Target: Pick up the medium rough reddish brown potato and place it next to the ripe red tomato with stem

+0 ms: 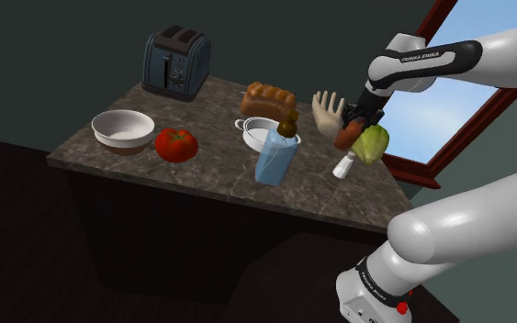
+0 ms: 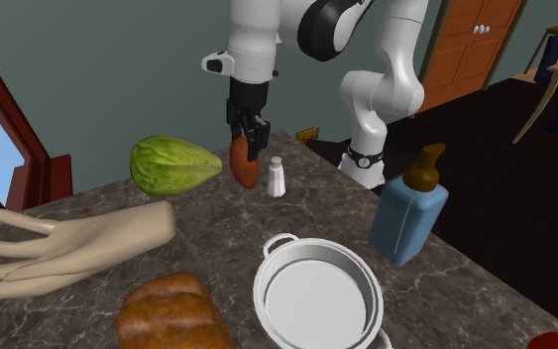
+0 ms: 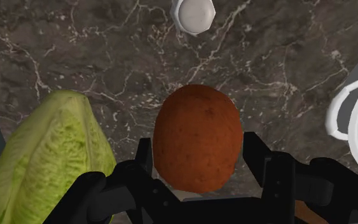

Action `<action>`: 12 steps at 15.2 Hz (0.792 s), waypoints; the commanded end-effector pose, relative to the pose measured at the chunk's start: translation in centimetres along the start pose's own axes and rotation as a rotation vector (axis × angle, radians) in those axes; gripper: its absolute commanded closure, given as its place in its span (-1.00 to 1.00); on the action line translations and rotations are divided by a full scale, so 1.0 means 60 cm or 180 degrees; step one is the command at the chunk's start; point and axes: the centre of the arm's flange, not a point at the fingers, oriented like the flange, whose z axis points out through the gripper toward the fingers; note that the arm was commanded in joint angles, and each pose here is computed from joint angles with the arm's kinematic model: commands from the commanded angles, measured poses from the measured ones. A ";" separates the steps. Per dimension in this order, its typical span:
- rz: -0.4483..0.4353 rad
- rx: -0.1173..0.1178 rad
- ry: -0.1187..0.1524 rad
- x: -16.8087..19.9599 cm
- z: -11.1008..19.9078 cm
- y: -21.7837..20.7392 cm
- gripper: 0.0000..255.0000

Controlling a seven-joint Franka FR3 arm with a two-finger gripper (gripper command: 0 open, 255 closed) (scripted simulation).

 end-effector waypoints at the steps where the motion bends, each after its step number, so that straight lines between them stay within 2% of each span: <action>1: 0.0000 0.0000 -0.0001 0.001 -0.018 0.003 1.00; 6: 0.0000 0.0000 -0.0001 0.006 -0.057 0.006 1.00; 12: 0.0000 0.0000 -0.0001 -0.006 -0.068 -0.125 1.00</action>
